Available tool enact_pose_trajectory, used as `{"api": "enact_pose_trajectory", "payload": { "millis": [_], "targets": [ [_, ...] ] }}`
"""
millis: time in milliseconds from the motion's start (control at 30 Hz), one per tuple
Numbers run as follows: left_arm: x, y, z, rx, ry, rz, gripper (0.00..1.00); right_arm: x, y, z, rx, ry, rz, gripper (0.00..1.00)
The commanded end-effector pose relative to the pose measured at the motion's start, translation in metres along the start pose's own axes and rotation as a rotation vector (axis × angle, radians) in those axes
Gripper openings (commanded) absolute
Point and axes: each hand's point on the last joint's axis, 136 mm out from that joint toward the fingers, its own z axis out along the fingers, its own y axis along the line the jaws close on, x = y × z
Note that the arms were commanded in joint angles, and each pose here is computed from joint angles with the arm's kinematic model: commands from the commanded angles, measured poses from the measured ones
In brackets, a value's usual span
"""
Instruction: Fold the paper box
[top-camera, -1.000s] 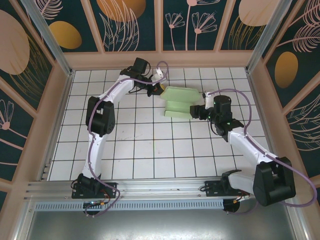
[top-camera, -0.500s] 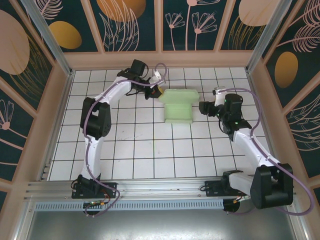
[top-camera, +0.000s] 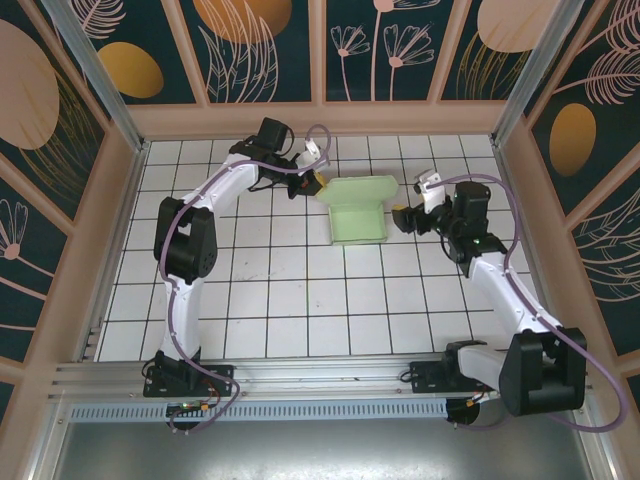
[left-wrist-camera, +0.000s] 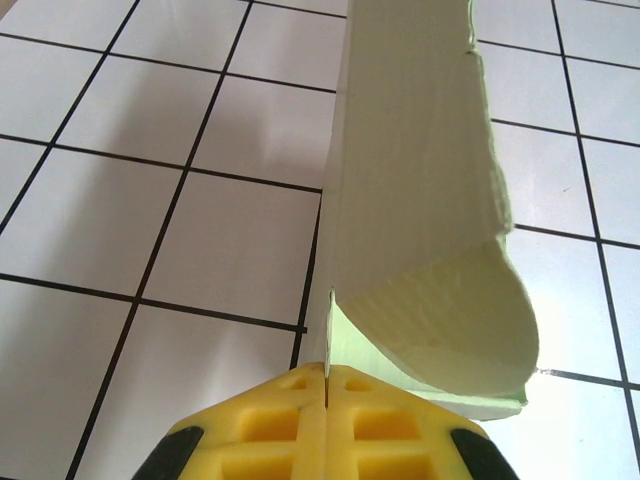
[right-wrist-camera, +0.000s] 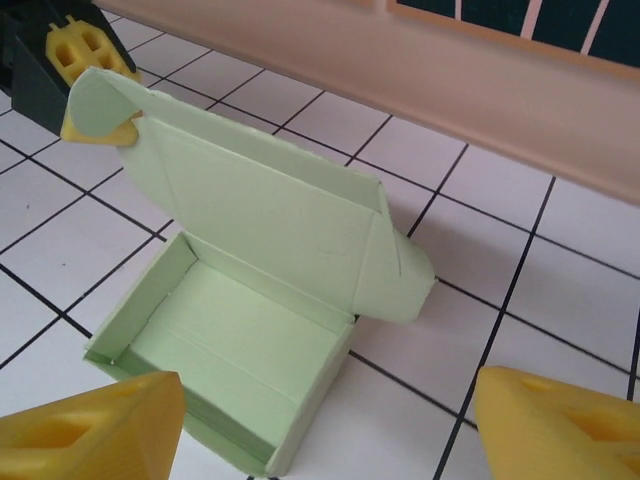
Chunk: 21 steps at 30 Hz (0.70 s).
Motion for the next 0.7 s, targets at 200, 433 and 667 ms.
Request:
{"api": "enact_pose_trajectory", "payload": {
  "millis": [200,433,667],
  "targets": [
    [-0.005,-0.009,0.001,0.067,-0.004,-0.02,0.0,0.002,-0.025,0.019,-0.217,0.01,-0.233,0.75],
    [-0.001,-0.011,0.001,0.075,0.011,-0.02,0.0,0.007,-0.033,0.046,-0.338,0.037,-0.355,0.73],
    [-0.002,-0.013,0.0,0.095,0.007,-0.016,0.0,0.012,-0.024,0.079,-0.451,0.074,-0.419,0.73]
  ]
}}
